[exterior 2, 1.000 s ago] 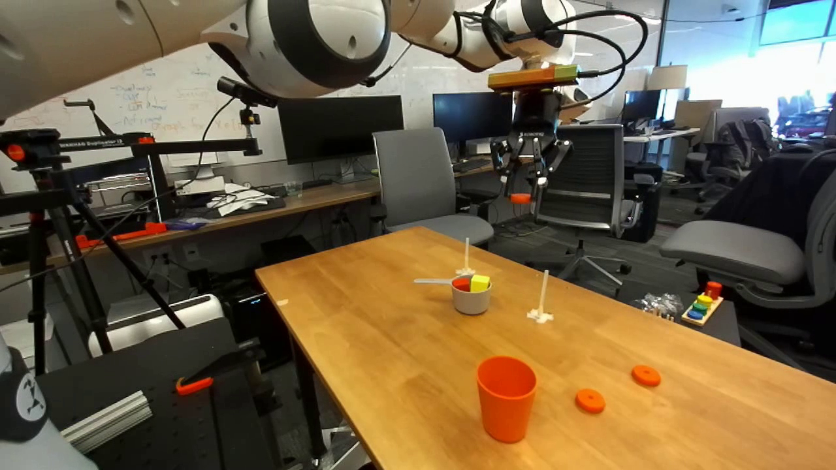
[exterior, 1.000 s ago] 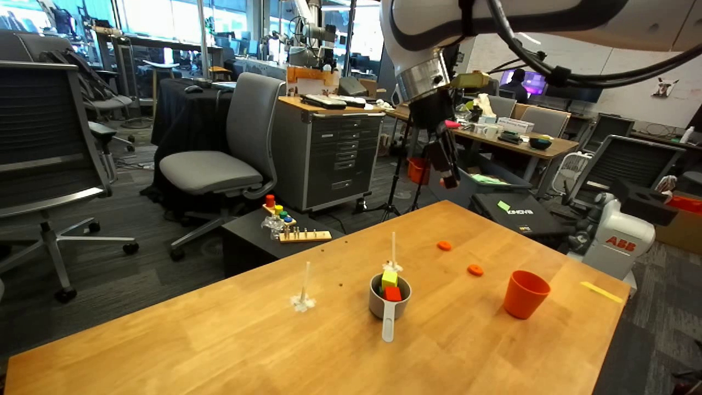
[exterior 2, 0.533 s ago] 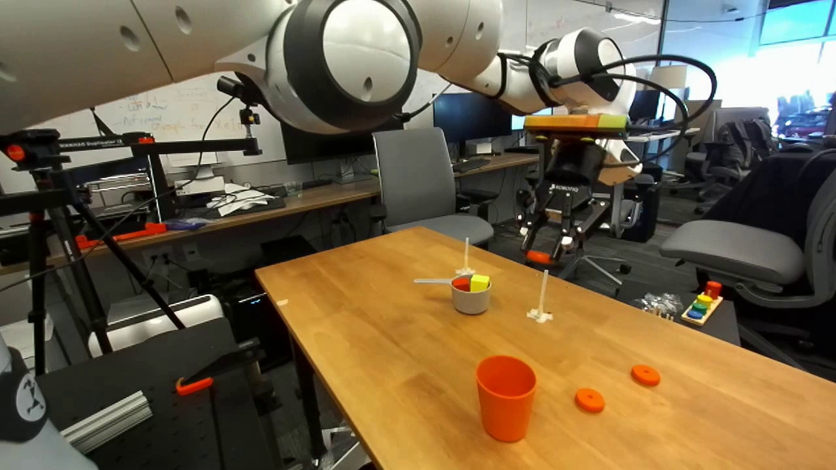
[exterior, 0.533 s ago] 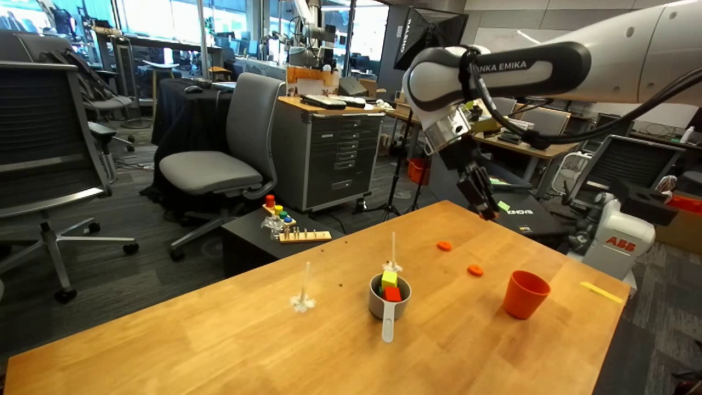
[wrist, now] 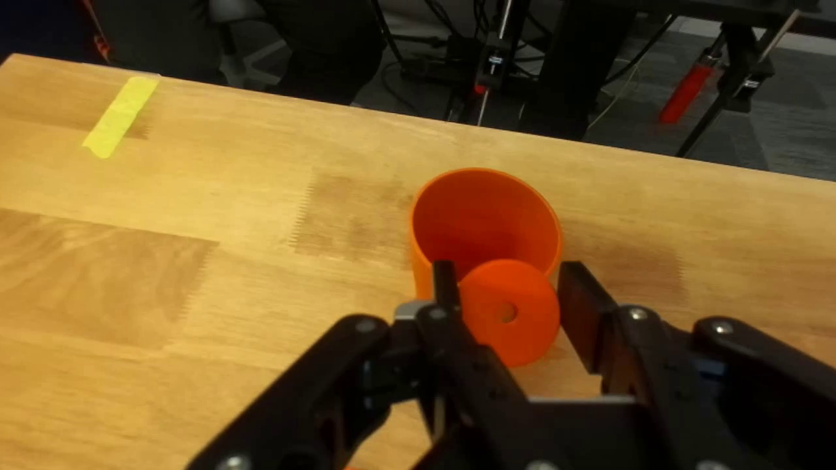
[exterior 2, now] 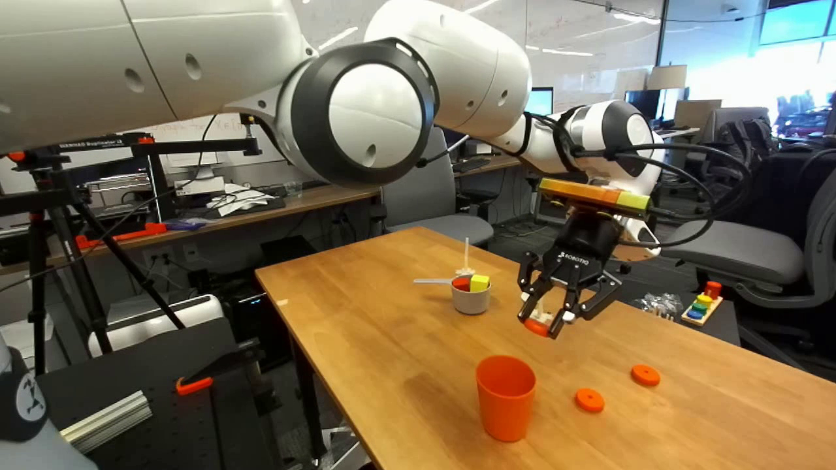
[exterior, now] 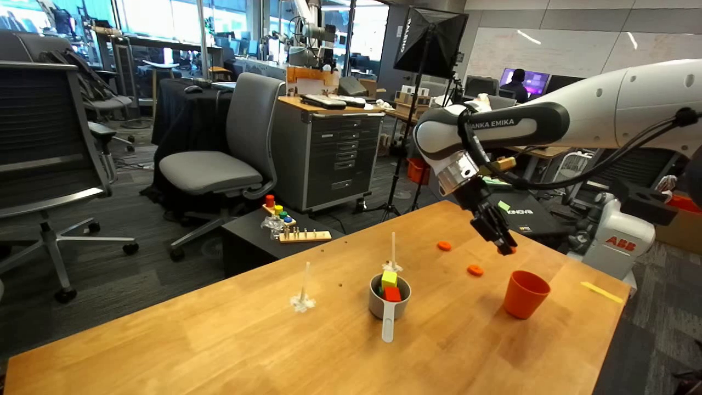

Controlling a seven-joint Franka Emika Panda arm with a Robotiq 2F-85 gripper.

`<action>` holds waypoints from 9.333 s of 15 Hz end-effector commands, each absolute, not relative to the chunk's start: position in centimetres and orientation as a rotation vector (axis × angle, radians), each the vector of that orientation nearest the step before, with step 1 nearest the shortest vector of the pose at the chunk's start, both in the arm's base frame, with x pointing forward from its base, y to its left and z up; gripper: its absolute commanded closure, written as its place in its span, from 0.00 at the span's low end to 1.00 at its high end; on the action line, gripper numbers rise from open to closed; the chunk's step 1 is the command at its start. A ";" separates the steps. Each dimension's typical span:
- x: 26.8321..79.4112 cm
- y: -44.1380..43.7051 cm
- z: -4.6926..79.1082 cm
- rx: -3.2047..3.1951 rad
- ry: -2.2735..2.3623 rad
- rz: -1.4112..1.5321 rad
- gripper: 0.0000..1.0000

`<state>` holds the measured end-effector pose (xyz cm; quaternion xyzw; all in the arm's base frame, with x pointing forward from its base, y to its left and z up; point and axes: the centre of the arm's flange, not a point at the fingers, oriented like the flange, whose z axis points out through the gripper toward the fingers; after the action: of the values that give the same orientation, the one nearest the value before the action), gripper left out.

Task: Pick up the yellow, green and orange objects and put them in the silver cup then pick up the other three orange objects and put them in the orange cup

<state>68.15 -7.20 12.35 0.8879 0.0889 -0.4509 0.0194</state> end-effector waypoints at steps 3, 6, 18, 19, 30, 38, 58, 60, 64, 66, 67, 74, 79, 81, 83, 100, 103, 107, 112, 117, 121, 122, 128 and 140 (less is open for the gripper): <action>61.6 -6.7 12.1 2.744 0.257 -1.486 0.82; 60.5 -6.7 12.0 2.694 0.231 -1.584 0.82; 56.8 -8.9 9.7 2.608 0.154 -1.814 0.82; 56.6 -9.2 9.4 2.604 0.151 -1.827 0.82; 58.1 -9.9 10.5 2.654 0.216 -1.463 0.00; 64.8 -6.1 17.1 2.784 0.317 -0.817 0.00; 72.9 -12.2 17.9 2.894 0.060 -0.342 0.00; 74.3 -12.6 16.3 2.905 0.053 -0.365 0.00; 77.2 -13.2 13.9 2.894 0.044 -0.336 0.00; 78.6 -13.5 13.0 2.899 0.045 -0.336 0.00; 79.2 -13.6 12.5 2.898 0.044 -0.333 0.00; 81.3 -14.3 9.0 2.907 0.047 -0.382 0.00; 81.8 -15.2 7.0 2.902 0.048 -0.368 0.00; 82.2 -15.4 6.9 2.905 0.048 -0.345 0.00; 82.7 -15.5 6.7 2.911 0.050 -0.314 0.00; 82.4 -15.1 3.4 2.925 0.080 -0.401 0.11; 82.2 -15.6 3.4 2.926 0.066 -0.411 0.00; 82.1 -16.3 3.5 2.937 0.051 -0.425 0.00; 82.3 -16.0 5.6 3.012 -0.008 -0.361 0.00; 84.0 -15.7 8.3 2.931 -0.136 -0.065 0.00; 85.6 -16.3 9.1 2.892 -0.204 0.051 0.00; 85.7 -16.5 8.8 2.917 -0.215 0.022 0.00; 84.6 -16.9 6.0 2.966 -0.229 -0.086 0.00; 83.0 -15.6 2.0 3.057 -0.243 -0.222 0.00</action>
<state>76.15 -14.56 4.85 0.9938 -0.0770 -0.0527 0.0599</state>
